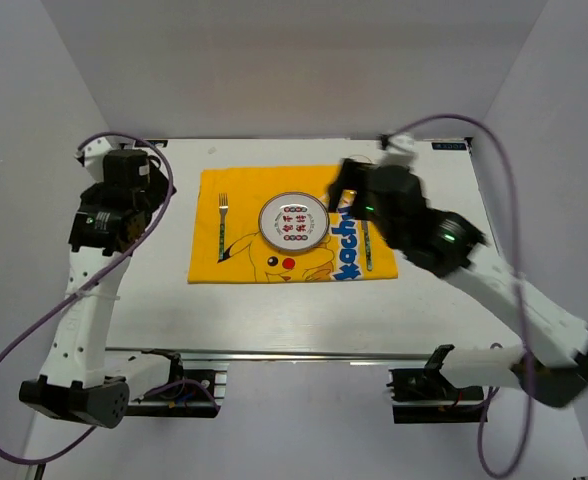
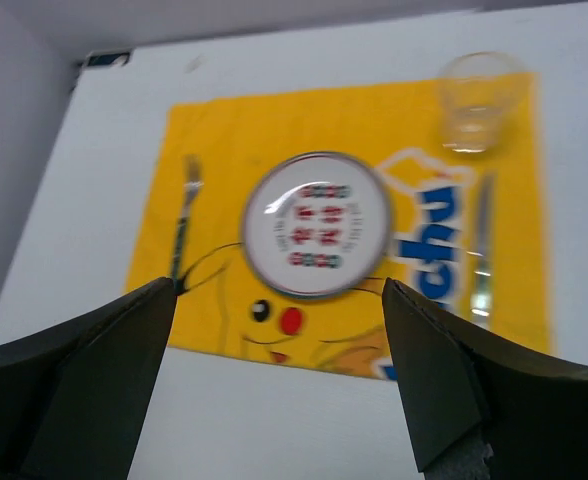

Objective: Set the dinner table for one person

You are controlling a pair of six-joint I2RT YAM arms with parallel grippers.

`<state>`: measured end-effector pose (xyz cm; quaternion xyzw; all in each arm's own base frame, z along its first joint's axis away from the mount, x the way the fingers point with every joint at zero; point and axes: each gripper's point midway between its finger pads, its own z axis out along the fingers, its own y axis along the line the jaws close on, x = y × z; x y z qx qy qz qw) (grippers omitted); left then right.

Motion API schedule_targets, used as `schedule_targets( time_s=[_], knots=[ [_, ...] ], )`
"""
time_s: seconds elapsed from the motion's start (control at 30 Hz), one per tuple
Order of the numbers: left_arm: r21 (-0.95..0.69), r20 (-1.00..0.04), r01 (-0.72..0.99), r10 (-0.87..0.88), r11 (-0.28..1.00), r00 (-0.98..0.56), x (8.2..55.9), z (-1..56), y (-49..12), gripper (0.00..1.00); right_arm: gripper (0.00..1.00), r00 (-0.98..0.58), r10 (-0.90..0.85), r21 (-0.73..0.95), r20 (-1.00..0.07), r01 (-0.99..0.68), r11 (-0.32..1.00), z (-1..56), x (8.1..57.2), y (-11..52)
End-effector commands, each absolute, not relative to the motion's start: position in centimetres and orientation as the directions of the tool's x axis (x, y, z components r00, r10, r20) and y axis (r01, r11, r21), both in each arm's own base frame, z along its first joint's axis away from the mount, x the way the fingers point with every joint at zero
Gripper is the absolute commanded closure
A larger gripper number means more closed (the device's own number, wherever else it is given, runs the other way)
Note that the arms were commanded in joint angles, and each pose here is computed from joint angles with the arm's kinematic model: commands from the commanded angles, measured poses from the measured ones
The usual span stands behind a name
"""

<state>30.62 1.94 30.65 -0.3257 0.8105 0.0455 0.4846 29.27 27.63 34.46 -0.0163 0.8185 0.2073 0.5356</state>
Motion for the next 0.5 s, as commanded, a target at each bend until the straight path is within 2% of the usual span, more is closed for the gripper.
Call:
schedule_targets(
  time_s=[0.0, 0.03, 0.17, 0.27, 0.47],
  knots=[
    [-0.233, -0.858, -0.579, -0.445, 0.782, -0.256, 27.2, 35.7, 3.6, 0.02, 0.11, -0.4, 0.023, 0.024, -0.916, 0.002, 1.0, 32.1, 26.2, 15.4],
    [-0.23, -0.866, -0.566, -0.432, 0.792, -0.253, 26.7, 36.6, 3.5, 0.02, 0.11, -0.405, 0.023, 0.016, -0.914, 0.021, 1.0, 32.9, 23.8, 12.1],
    [-0.193, -0.878, -0.492, -0.374, 0.849, -0.3, 23.9, 37.8, 3.1, 0.02, 0.11, -0.405, 0.064, 0.049, -0.912, 0.048, 0.998, 34.4, 19.5, 6.4],
    [-0.187, -0.88, -0.404, -0.336, 0.895, -0.337, 21.7, 37.3, 2.3, 0.02, 0.11, -0.415, 0.052, 0.063, -0.908, -0.014, 0.998, 35.1, 17.4, 5.0],
    [-0.158, -0.842, -0.388, -0.329, 0.908, -0.427, 18.9, 33.6, 2.1, 0.02, 0.11, -0.377, 0.076, 0.126, -0.923, -0.109, 0.986, 36.2, 14.8, 3.2]
  ],
)
